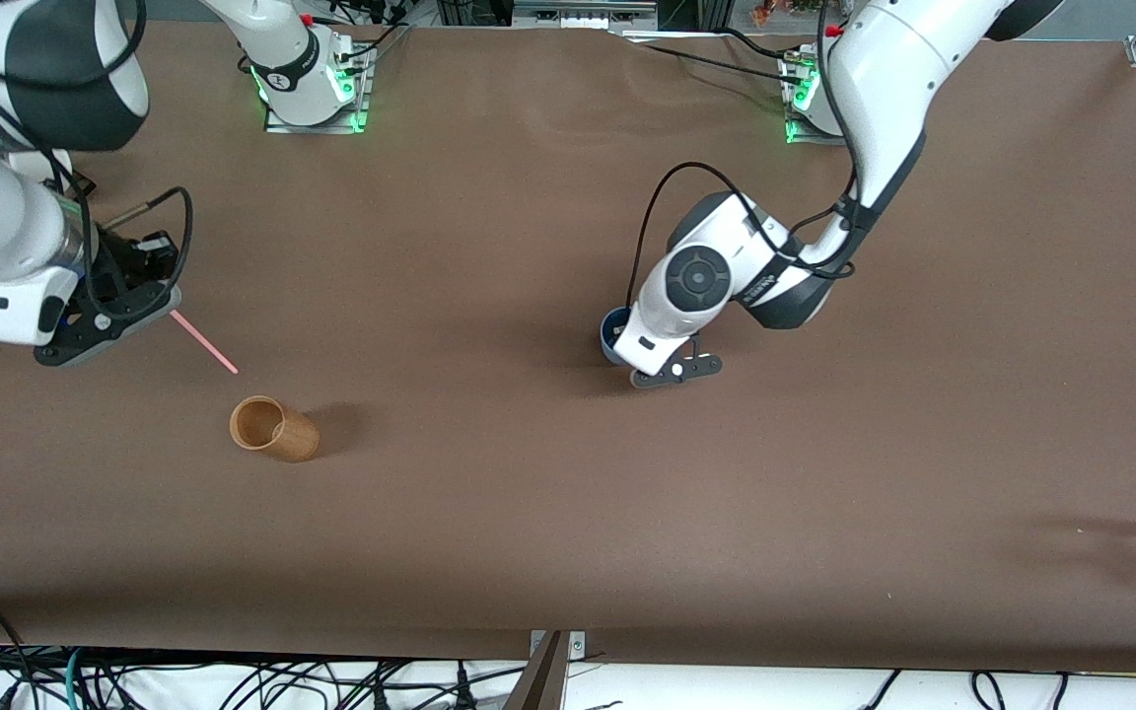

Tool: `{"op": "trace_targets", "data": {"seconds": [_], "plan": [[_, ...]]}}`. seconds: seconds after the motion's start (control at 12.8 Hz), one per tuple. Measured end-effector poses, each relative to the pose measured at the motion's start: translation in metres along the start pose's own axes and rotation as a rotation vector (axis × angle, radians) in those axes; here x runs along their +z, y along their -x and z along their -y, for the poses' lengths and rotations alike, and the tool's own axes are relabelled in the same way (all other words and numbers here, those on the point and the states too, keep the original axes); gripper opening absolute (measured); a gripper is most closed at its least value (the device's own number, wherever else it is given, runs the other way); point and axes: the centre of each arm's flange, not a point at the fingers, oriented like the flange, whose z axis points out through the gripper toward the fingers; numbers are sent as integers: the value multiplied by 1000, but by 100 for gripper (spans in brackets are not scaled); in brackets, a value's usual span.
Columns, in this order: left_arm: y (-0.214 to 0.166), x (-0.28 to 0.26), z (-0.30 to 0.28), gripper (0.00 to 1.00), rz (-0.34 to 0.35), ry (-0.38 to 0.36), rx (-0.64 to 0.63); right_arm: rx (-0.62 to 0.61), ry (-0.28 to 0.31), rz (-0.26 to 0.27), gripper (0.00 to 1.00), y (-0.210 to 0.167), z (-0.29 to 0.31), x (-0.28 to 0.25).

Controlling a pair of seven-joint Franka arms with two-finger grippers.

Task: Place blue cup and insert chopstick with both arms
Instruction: 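Carry the blue cup mid-table with the left gripper while the right gripper lifts the chopstick, then lower the chopstick into the blue cup with the right gripper while the left gripper withdraws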

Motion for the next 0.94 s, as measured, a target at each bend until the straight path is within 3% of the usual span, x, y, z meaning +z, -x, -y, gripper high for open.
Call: {"op": "trace_targets", "data": {"seconds": [0.08, 0.31, 0.55, 0.7, 0.94], "plan": [[3, 2, -3, 11, -3, -5, 1, 0, 3, 2, 8, -8, 15, -6], [3, -18, -2, 44, -13, -20, 1, 41, 7, 30, 8, -50, 64, 8], [6, -91, 22, 75, -22, -97, 69, 135, 10, 63, 8, -85, 119, 29], [-1, -154, 62, 98, -44, -129, 150, 216, -19, 72, 8, -107, 170, 36], [-38, -236, 148, 100, -61, -133, 263, 331, -73, 79, 8, -135, 253, 41]]}}
